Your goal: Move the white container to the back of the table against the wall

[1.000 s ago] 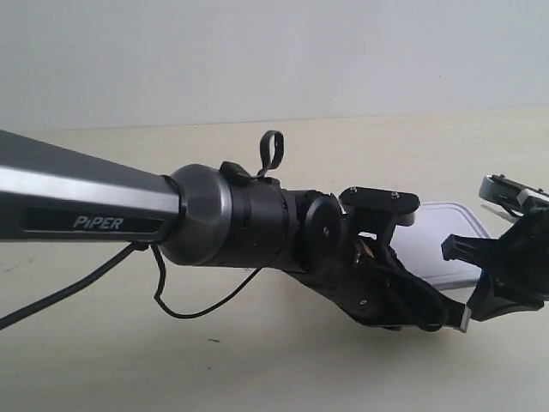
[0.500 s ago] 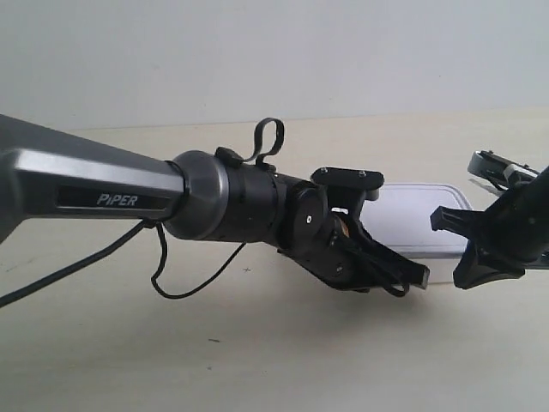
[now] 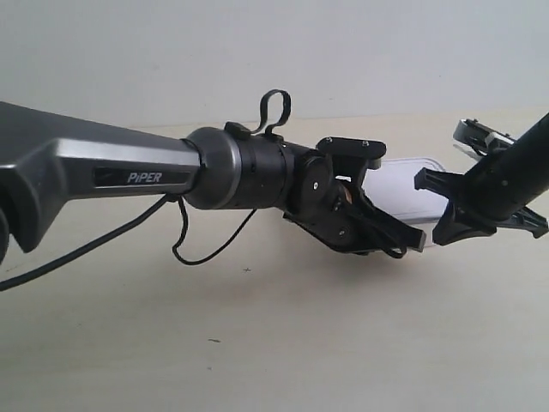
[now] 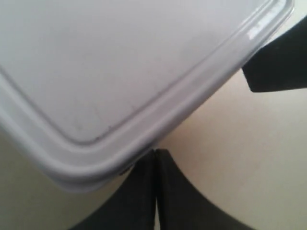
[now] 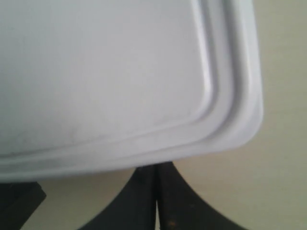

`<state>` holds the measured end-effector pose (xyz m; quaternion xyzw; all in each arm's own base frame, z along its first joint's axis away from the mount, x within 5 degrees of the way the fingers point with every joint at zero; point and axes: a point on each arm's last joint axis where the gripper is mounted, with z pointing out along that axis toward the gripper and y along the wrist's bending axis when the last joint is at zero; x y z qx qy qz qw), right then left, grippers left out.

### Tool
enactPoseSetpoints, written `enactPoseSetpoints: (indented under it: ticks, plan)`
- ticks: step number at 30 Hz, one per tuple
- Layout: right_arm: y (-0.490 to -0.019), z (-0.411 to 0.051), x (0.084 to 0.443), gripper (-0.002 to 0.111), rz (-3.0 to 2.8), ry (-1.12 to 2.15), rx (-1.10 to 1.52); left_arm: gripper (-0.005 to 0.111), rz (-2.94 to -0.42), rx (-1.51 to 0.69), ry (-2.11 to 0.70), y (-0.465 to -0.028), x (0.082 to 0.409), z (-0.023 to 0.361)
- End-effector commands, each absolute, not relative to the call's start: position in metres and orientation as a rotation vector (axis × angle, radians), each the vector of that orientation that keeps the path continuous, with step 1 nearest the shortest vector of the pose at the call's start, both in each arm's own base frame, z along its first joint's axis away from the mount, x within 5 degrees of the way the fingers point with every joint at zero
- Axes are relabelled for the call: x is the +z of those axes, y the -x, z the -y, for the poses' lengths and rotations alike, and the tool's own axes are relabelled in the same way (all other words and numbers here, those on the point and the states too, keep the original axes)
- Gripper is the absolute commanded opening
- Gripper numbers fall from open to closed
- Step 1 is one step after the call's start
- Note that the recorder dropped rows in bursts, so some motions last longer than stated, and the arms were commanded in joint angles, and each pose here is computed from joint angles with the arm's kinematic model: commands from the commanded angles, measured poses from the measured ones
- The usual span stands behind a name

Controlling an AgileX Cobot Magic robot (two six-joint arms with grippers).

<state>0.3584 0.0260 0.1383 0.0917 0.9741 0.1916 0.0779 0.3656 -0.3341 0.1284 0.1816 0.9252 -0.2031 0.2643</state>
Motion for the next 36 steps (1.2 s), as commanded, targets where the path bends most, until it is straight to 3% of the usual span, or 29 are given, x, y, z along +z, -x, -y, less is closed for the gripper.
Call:
enactPoseSetpoints:
  ticks: [1, 9, 25, 36]
  plan:
    - [-0.374, -0.025, 0.142, 0.0, -2.884, -0.255, 0.582, 0.0, -2.498, -0.502, -0.484, -0.389, 0.129, 0.325]
    - [-0.404, -0.027, 0.139, 0.0, -2.826, -0.265, 0.619, 0.0, -2.455, -0.469, -0.434, -0.426, 0.139, 0.309]
    - [-0.438, -0.03, 0.132, 0.0, -2.783, -0.283, 0.699, 0.0, -2.42, -0.458, -0.403, -0.449, 0.11, 0.308]
    - [-0.449, -0.029, 0.127, 0.0, -2.692, -0.287, 0.687, 0.0, -2.334, -0.467, -0.35, -0.473, 0.11, 0.3]
